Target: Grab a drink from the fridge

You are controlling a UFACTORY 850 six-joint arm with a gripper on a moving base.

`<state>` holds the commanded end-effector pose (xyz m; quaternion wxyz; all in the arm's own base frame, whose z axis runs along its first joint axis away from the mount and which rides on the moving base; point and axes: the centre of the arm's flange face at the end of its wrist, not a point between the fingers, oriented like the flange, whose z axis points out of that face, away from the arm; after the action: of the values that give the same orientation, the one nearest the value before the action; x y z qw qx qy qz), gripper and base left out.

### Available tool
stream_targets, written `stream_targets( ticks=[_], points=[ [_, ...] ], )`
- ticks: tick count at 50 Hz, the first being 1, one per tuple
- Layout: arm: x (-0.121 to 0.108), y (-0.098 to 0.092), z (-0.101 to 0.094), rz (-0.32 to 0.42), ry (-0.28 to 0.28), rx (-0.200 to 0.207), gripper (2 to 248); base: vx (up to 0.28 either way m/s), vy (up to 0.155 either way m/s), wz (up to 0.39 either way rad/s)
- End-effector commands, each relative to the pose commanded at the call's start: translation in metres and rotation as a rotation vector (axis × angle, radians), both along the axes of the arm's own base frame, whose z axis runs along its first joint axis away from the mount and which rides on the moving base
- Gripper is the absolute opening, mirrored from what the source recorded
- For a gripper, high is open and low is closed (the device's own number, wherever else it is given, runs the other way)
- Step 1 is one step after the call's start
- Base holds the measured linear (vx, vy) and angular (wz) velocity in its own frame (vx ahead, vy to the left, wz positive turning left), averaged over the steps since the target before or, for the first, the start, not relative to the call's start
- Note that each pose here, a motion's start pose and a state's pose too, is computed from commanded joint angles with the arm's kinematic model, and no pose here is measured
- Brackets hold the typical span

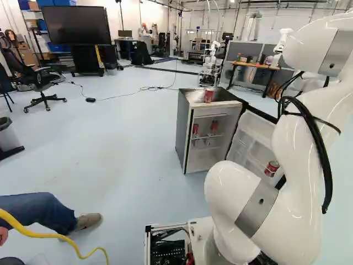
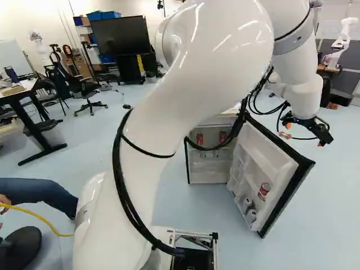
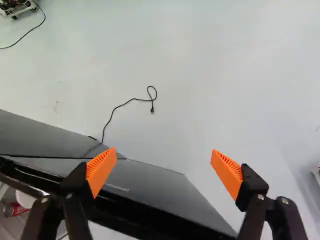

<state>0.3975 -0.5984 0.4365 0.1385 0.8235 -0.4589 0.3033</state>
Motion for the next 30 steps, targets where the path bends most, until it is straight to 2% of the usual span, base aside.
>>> stream_targets(
  ticks=[10, 30],
  points=[
    [0.005, -0.013, -0.015, -0.005, 0.003, 0.004, 247, 0.000, 0.000, 0.000],
    [0.008, -0.020, -0.042, -0.005, 0.019, 0.029, 247, 0.000, 0.000, 0.000]
  ],
)
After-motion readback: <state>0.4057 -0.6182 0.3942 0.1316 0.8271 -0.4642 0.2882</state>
